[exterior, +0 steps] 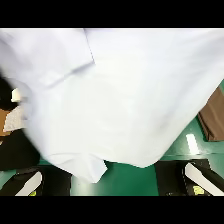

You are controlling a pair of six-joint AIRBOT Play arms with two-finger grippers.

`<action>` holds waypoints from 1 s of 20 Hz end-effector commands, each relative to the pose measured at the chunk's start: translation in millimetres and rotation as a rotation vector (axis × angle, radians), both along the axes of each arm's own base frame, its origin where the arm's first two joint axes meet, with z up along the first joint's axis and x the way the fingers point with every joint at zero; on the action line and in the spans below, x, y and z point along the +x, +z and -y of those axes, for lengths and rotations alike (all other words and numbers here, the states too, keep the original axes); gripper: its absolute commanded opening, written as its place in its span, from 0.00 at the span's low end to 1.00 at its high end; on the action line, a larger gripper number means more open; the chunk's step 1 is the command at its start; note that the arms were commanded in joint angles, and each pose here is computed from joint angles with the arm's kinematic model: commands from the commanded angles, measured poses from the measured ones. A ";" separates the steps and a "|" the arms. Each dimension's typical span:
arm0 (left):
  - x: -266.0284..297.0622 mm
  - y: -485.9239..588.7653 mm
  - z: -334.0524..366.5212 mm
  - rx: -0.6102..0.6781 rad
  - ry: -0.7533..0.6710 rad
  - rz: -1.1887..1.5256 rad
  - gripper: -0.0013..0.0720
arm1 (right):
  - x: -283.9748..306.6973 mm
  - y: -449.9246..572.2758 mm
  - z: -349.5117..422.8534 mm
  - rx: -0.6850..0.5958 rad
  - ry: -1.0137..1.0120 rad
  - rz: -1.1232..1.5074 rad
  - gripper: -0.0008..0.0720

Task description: Fold the shirts.

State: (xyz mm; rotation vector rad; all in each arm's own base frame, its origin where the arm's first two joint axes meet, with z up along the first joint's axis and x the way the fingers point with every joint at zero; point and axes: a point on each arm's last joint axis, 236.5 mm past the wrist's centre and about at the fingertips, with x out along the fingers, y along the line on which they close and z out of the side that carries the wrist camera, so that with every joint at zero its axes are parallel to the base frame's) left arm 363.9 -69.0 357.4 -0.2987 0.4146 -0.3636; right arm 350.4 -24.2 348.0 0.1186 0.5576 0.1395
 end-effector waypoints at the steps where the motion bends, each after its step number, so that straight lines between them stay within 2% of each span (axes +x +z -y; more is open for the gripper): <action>1: 52.2 -151.4 -5.6 -0.002 -0.053 -0.341 0.05 | 43.4 -134.1 1.2 -0.055 0.018 -0.361 0.03; 5: 101.9 -277.3 -11.3 -0.073 -0.052 -0.591 0.05 | 88.9 -249.8 -18.9 -0.054 0.070 -0.582 0.03; 8: 143.6 -321.4 -11.9 -0.163 -0.019 -0.610 0.05 | 128.3 -289.5 -21.5 -0.006 0.052 -0.628 0.03; 10: 163.7 -329.0 -15.0 -0.172 -0.011 -0.602 0.05 | 153.6 -292.3 -18.8 -0.001 0.043 -0.610 0.03; 14: 171.7 -316.0 -20.5 -0.110 -0.032 -0.579 0.05 | 176.7 -271.5 -14.7 -0.011 0.037 -0.550 0.03; 18: 131.0 -349.7 -31.4 0.038 -0.090 -0.743 0.05 | 154.3 -280.3 -14.6 -0.021 0.048 -0.614 0.03; 20: 115.1 -368.0 -31.9 0.050 -0.102 -0.807 0.05 | 139.2 -300.0 -16.2 -0.011 0.045 -0.659 0.03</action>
